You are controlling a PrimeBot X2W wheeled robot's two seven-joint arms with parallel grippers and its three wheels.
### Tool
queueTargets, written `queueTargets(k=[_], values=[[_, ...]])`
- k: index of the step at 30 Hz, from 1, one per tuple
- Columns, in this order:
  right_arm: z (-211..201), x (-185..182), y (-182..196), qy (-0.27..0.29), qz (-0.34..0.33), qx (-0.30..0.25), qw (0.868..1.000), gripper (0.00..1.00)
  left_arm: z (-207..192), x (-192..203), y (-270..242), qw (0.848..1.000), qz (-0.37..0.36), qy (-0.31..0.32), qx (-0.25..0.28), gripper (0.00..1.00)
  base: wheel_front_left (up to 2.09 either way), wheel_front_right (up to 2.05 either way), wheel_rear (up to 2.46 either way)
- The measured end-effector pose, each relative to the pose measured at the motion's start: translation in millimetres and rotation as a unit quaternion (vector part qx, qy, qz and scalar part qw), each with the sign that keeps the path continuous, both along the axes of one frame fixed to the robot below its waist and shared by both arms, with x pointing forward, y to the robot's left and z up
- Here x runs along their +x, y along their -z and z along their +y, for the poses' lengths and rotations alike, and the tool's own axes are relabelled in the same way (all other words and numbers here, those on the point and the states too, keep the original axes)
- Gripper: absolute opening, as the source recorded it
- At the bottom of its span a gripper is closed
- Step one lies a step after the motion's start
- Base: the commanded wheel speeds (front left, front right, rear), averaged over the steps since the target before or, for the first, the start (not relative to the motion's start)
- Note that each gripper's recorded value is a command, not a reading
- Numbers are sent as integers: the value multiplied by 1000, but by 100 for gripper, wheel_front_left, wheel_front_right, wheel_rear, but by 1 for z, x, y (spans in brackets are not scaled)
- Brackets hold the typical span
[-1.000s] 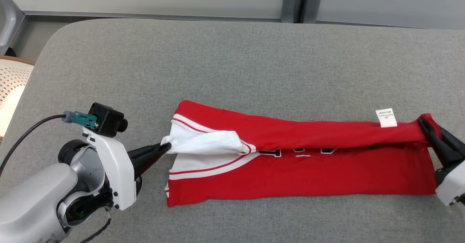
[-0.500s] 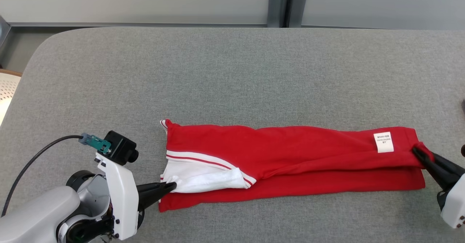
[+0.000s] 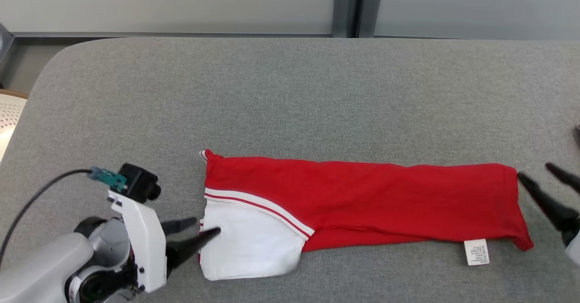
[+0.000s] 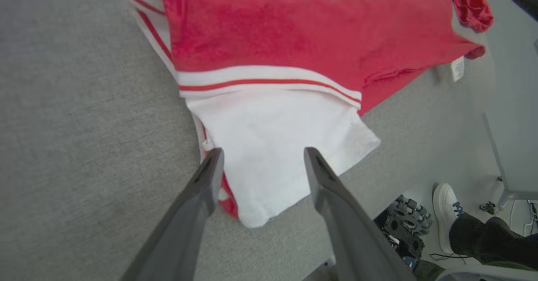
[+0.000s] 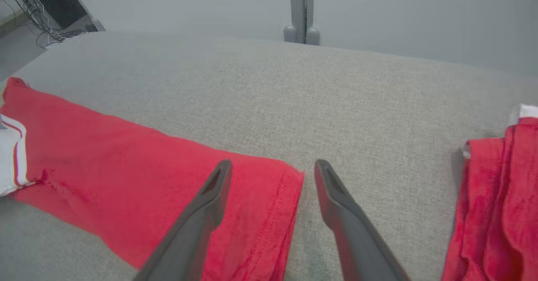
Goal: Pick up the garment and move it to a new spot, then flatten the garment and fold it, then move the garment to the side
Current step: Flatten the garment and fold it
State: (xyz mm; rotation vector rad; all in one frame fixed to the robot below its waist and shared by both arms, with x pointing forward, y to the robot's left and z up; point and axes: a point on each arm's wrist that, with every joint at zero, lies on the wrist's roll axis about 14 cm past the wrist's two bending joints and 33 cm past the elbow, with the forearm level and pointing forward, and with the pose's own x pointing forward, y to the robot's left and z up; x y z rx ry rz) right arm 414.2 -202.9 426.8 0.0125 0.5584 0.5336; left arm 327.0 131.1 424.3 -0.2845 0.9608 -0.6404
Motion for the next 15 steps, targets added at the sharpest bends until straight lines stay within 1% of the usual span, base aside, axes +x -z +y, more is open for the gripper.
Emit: queueTargets(k=[3,6,8,10,13,15], values=[[-8,21,-20,44,-35,32,998,100,5,23,-18,998,-58,-37,-15,100,0,0,0],[-9,40,-39,86,-66,74,991,100,14,54,-44,985,-143,-88,-29,100,0,0,0],[-5,56,-58,115,-93,119,982,100,17,73,-64,970,-200,-128,-53,100,0,0,0],[-1,68,-80,131,-129,154,971,100,20,87,-84,951,-248,-166,-83,100,0,0,0],[4,73,-98,151,-170,192,955,100,26,100,-103,920,-302,-220,-119,100,0,0,0],[10,70,-106,159,-193,213,945,100,29,104,-111,904,-320,-249,-137,100,0,0,0]])
